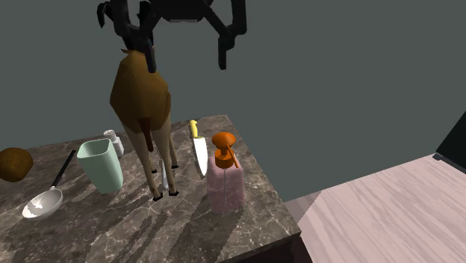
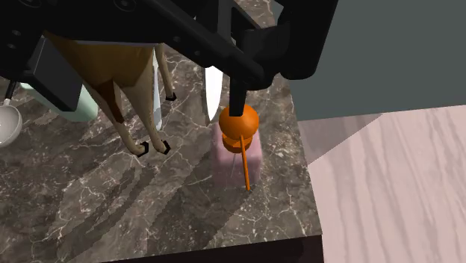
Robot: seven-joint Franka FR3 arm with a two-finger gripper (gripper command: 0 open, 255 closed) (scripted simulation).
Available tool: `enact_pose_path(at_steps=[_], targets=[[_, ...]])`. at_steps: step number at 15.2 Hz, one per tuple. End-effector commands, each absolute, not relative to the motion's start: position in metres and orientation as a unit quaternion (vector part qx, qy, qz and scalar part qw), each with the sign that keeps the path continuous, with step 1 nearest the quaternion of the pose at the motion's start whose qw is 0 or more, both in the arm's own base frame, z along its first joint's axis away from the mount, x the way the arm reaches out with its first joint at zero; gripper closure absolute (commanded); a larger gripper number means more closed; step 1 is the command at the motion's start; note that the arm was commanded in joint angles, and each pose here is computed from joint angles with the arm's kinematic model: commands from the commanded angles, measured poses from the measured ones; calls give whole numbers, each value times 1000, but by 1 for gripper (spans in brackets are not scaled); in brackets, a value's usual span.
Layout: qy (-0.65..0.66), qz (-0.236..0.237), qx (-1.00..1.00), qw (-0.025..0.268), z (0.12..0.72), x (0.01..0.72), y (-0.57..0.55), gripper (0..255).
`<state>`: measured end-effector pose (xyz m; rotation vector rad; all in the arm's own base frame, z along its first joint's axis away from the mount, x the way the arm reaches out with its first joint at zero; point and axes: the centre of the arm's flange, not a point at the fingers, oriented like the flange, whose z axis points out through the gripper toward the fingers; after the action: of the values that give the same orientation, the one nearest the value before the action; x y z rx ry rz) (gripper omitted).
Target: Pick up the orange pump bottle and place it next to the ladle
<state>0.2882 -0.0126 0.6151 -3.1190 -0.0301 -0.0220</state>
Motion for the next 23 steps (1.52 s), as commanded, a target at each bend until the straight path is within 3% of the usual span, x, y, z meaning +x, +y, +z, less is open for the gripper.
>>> enact_pose_path(at_steps=[1, 14, 23], targets=[[-10, -7, -1000, 11, 615, 288, -13, 0], [-73, 0, -996, 47, 457, 317, -87, 0], [-75, 0, -996, 48, 412, 318, -85, 0]])
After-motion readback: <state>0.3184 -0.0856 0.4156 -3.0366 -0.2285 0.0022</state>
